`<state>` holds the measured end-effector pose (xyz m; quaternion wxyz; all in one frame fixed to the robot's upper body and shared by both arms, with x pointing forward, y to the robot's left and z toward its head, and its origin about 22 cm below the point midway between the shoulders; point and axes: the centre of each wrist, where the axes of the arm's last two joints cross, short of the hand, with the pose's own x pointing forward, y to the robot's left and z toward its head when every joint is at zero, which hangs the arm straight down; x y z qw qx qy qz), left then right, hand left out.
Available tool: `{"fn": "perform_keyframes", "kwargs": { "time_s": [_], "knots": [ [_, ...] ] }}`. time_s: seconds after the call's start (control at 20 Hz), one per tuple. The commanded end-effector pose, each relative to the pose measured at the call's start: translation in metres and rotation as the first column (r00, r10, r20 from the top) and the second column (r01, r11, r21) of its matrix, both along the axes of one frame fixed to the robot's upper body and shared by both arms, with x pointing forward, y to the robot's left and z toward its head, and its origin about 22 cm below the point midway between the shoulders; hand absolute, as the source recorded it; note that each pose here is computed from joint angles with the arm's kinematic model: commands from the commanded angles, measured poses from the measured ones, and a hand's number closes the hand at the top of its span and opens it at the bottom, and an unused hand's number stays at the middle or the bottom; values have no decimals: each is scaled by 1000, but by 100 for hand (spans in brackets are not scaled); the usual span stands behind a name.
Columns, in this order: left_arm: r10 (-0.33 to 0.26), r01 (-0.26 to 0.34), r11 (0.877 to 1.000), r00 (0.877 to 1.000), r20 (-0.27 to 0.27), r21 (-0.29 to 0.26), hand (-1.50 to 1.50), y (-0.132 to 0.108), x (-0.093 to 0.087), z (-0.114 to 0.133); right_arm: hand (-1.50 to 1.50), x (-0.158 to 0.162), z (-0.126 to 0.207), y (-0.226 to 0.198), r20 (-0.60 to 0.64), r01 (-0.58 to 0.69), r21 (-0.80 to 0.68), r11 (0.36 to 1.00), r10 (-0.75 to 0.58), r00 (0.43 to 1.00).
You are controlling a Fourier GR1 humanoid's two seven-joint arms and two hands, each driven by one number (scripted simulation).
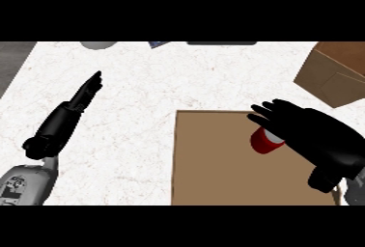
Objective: Pick the can from the tray and place it in the cardboard box
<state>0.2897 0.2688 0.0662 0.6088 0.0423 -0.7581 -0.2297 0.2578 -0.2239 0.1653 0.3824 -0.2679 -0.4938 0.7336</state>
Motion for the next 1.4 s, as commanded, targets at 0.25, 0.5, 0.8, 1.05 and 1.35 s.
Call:
{"fn": "perform_keyframes", "kwargs": {
  "time_s": [0.25, 0.5, 0.8, 1.05, 1.35],
  "knots": [
    [-10, 10, 1000, 1000, 5, 4, 0, 9, -2, -12, -150, -2, -38, -4, 8, 17, -47, 999, -16, 1000],
    [-4, 4, 1000, 1000, -7, 8, 0, 8, 0, 7, -150, 15, -50, 0, -28, -5, -1, 1000, 5, 1000],
    [7, -7, 1000, 1000, 8, 13, 0, -15, 10, 2, -150, 19, -67, -10, -47, 13, -46, 999, -15, 999],
    [-3, 3, 1000, 1000, 7, -18, 0, -1, -7, 6, -150, 29, -63, -3, 2, 65, -63, 996, -65, 998],
    [-7, 7, 1000, 1000, 2, -6, 0, -1, -9, 0, -150, 29, -98, -30, -51, 34, -46, 998, -36, 998]
  ]
}}
